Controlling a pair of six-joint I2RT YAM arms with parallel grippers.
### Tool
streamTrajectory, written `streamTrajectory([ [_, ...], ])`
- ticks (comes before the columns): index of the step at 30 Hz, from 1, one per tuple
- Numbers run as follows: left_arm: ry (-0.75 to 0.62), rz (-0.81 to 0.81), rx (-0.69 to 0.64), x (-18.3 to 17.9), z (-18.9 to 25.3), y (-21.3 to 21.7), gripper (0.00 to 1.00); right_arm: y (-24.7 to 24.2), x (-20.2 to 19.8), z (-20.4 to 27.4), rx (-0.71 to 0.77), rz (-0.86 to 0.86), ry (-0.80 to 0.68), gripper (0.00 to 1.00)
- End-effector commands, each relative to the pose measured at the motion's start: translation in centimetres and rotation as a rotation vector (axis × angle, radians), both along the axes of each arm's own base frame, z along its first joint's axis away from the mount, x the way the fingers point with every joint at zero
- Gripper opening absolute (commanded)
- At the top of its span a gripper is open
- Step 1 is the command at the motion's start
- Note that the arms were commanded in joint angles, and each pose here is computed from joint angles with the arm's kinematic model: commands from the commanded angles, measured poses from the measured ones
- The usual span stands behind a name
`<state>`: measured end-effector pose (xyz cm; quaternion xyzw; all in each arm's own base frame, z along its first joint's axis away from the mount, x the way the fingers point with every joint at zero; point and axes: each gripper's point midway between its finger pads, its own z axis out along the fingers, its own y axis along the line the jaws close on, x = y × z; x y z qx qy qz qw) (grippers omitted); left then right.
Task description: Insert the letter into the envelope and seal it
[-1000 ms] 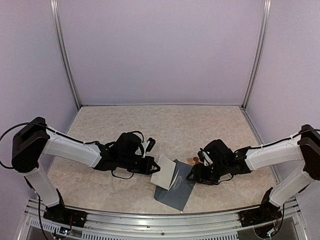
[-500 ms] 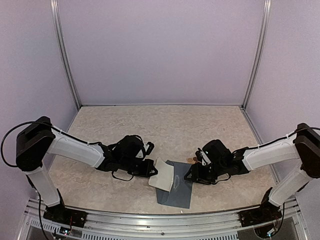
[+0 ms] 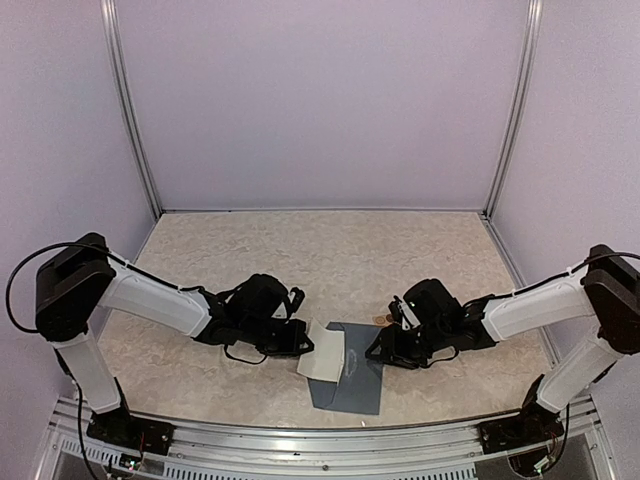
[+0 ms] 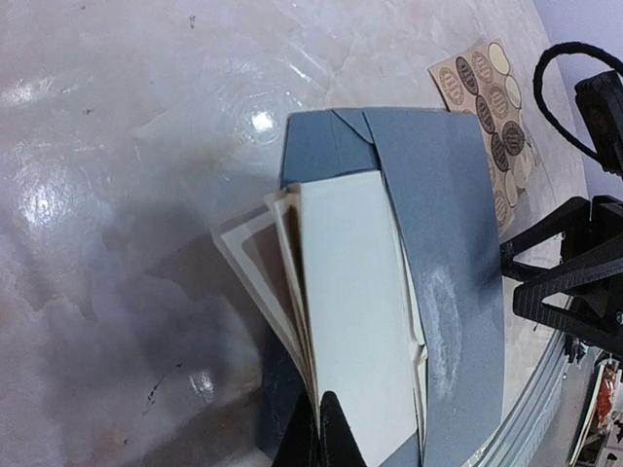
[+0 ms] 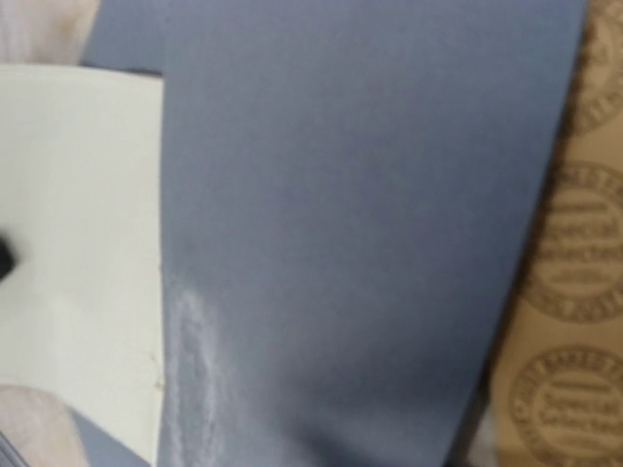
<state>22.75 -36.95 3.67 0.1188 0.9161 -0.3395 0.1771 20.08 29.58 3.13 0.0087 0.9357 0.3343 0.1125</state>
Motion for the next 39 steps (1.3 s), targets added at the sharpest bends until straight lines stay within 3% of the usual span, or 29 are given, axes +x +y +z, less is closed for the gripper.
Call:
streamTrajectory([
  [1,0.022,-0.008,-0.012,-0.4,-0.9,-0.5,0.00,-1.4,-1.6,-2.9,-0.064,0.001,0.088,0.50],
  [19,0.043,-0.016,-0.079,-1.0,-0.9,-1.2,0.00,0.2,-1.7,-2.1,0.043,-0.005,0.082,0.48],
  [21,0.044,-0.013,-0.075,-1.0,-0.9,-1.1,0.00,0.2,-1.8,-1.7,0.084,-0.019,0.078,0.43],
  [24,0.044,-0.010,-0.068,-1.0,-1.1,-0.9,0.00,0.5,-1.8,-1.0,0.154,-0.034,0.068,0.27],
  [33,0.045,-0.002,-0.060,-1.1,-1.2,-0.5,0.00,1.1,-2.2,0.4,0.304,-0.057,0.068,0.02],
  [39,0.028,0.012,-0.040,-1.0,-0.8,0.2,0.00,0.3,-1.9,0.0,0.253,-0.083,0.061,0.00],
])
